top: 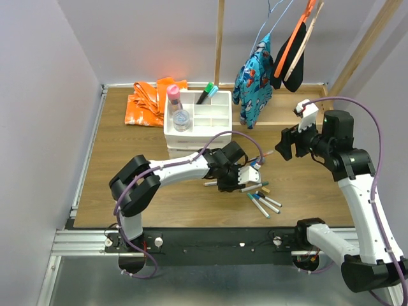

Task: Sort the stationery into containers
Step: Pick up the pen from the center of the board, then place the pen in the storage box.

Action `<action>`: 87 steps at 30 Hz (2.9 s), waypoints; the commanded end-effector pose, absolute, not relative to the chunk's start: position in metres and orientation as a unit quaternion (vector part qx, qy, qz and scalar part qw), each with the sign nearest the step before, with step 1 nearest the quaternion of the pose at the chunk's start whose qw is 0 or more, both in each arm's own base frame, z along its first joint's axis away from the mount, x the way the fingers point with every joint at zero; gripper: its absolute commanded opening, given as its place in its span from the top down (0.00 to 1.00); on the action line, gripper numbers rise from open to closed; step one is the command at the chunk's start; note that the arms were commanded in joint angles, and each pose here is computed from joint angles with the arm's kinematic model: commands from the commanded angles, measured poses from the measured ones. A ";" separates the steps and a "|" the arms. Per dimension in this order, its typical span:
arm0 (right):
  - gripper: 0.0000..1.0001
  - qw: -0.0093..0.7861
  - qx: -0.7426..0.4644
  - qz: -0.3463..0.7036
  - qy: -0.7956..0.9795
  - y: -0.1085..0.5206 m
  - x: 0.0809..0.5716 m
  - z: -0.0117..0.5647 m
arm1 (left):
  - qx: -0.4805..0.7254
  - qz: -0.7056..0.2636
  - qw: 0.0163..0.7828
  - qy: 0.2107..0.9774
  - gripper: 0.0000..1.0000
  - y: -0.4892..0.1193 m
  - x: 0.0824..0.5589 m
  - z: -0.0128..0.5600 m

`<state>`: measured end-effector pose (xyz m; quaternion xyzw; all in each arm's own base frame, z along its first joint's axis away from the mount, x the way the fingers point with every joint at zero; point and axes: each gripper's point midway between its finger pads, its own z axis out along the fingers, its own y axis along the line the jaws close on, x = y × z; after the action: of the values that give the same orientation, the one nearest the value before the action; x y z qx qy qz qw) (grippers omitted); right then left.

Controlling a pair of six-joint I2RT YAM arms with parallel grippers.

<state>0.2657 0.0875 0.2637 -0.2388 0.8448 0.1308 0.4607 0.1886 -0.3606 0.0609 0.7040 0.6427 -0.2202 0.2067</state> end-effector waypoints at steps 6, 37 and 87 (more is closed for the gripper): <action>0.18 0.483 -0.212 0.136 0.839 0.083 0.252 0.276 | 0.689 -0.163 0.222 0.671 0.59 -0.370 0.218 0.047; 0.18 0.495 -0.194 0.139 0.835 0.078 0.252 0.274 | 0.691 -0.140 0.213 0.676 0.57 -0.366 0.224 0.070; 0.18 0.496 -0.199 0.098 0.840 0.064 0.274 0.300 | 0.561 -0.330 0.550 0.523 0.92 -0.372 0.265 0.415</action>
<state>0.2675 0.0730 0.2898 -0.2016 0.8395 0.1213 0.4897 0.2325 -0.3887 0.3596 0.6204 0.5589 -0.3155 0.4508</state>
